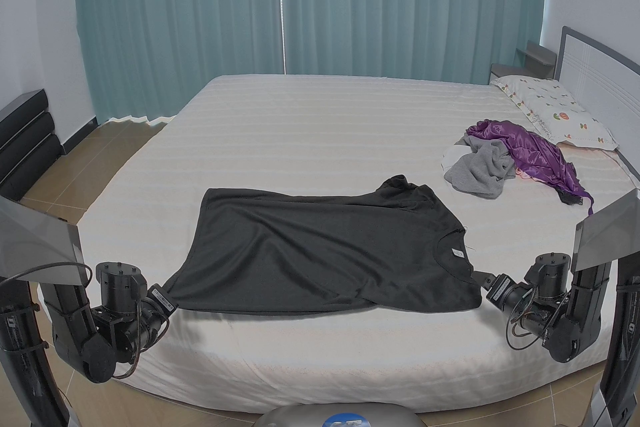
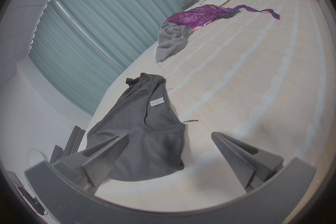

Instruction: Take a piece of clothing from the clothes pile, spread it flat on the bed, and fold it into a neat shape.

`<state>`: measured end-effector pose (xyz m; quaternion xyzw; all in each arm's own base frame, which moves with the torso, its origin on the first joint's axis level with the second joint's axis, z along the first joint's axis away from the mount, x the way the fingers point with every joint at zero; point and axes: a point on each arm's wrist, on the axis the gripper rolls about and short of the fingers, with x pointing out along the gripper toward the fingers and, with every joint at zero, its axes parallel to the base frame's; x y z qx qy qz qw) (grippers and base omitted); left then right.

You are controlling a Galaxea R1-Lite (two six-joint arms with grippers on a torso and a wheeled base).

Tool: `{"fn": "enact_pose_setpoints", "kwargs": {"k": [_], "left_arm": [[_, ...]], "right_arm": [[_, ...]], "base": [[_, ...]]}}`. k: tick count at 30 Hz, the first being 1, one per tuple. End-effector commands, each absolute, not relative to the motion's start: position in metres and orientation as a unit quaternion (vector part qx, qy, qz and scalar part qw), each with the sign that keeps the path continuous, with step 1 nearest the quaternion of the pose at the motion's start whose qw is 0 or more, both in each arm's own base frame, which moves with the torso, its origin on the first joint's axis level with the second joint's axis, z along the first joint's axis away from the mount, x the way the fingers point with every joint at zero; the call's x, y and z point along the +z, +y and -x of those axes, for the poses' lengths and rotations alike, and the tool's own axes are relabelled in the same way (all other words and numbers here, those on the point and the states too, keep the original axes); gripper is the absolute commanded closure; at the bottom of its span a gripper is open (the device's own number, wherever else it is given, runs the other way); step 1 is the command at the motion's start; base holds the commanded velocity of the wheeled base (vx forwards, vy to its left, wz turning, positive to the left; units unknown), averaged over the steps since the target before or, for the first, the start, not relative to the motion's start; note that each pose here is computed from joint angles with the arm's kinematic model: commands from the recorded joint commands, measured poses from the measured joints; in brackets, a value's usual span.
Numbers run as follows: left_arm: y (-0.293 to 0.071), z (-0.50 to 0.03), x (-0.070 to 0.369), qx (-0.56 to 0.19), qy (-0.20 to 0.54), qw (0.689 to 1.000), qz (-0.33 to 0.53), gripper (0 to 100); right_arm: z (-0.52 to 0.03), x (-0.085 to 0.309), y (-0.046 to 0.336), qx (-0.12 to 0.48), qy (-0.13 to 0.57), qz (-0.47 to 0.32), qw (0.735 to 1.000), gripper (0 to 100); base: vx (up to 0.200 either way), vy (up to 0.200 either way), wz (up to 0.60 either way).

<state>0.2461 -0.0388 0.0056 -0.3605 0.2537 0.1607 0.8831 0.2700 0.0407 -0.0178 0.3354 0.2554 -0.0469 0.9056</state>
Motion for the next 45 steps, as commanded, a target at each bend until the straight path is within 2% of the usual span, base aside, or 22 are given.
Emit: {"fn": "enact_pose_setpoints", "kwargs": {"k": [1, 11, 12, 17, 25, 33, 45], "left_arm": [[-0.035, -0.247, 0.007, 0.165, 0.249, 0.884, 0.359, 100], [-0.034, -0.249, 0.005, 0.165, 0.251, 0.883, 0.360, 100], [-0.034, -0.249, 0.005, 0.166, 0.251, 0.883, 0.360, 100], [-0.034, -0.249, 0.001, 0.166, 0.258, 0.881, 0.359, 100], [-0.037, -0.255, -0.006, 0.163, 0.265, 0.879, 0.361, 100], [-0.043, -0.262, -0.004, 0.154, 0.254, 0.877, 0.378, 100], [-0.048, -0.266, -0.001, 0.147, 0.244, 0.874, 0.393, 100]], "right_arm": [[-0.274, -0.029, 0.042, -0.049, 0.265, -0.333, 0.903, 0], [-0.303, -0.042, 0.046, -0.028, 0.247, -0.342, 0.906, 0], [-0.305, -0.042, 0.046, -0.022, 0.246, -0.344, 0.906, 100], [-0.311, -0.049, 0.050, -0.003, 0.254, -0.347, 0.903, 100], [-0.340, -0.046, 0.043, 0.001, 0.205, -0.357, 0.911, 100], [-0.366, -0.018, 0.041, 0.014, 0.156, -0.363, 0.919, 100], [-0.418, 0.000, 0.055, 0.014, 0.162, -0.360, 0.919, 100]], "base": [[0.000, 0.000, 0.00], [0.000, 0.000, 0.00], [0.000, 0.000, 0.00], [0.000, 0.000, 0.00], [0.000, 0.000, 0.00], [0.000, 0.000, 0.00], [0.000, 0.000, 0.00]]}}
